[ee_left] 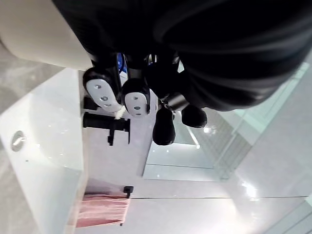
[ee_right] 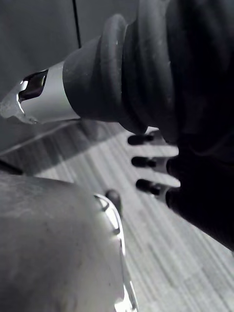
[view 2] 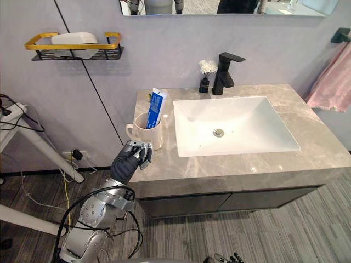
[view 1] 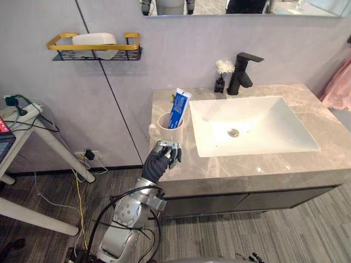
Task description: Organize washtable
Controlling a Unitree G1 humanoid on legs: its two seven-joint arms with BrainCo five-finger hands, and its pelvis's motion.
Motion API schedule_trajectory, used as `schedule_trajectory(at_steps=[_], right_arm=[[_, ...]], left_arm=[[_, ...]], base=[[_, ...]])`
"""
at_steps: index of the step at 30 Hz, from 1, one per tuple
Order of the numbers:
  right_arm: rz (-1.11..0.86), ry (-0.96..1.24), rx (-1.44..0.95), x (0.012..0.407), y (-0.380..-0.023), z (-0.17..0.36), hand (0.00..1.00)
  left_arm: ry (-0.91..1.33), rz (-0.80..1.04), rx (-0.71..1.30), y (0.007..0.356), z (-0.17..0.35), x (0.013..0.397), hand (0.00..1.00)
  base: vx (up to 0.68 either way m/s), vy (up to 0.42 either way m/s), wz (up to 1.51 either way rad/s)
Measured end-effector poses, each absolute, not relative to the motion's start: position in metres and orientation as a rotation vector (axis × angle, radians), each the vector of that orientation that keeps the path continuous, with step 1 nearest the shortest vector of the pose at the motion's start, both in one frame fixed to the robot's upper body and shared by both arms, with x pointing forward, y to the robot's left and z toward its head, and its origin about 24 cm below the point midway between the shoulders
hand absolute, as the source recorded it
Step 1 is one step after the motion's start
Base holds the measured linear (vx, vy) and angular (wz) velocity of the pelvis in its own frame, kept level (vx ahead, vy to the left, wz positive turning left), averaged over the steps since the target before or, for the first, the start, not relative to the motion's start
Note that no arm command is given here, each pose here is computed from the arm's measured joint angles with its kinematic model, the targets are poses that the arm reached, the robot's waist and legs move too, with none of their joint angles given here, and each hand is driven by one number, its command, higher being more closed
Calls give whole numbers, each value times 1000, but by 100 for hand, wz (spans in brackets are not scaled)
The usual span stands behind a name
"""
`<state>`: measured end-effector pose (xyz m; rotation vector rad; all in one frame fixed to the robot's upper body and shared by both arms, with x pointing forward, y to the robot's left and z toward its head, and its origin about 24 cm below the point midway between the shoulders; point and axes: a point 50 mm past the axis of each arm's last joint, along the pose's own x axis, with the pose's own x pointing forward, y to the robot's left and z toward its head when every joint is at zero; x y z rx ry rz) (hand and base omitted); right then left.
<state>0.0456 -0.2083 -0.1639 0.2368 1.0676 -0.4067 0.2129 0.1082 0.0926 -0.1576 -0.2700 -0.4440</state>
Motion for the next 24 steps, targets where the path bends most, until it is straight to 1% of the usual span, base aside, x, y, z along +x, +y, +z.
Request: schedule_trajectory(at_steps=[7,10,13,19,24], right_arm=[[-402,1032,236,54,-209,-161,0],[-399,1020,237,57,-209,-160,0],[-391,982,238,65,-208,-157,0],[-373,936,241,75,-205,-152,0],[-371,909,246,78,-204,-150,0]], left_arm=[[-188,-435,-84,108,75,221,100],[-165,-431,-57,108,70,230,100],[-157,-388,20,111,67,241,100],[-208,-292,87,121,78,256,100],[-234,-254,103,124,83,262,100]], base=[[-7,-4,-10],[10,-5,-5],[1,-6,-14],[-8,-6,-13],[-27,-8,-7]])
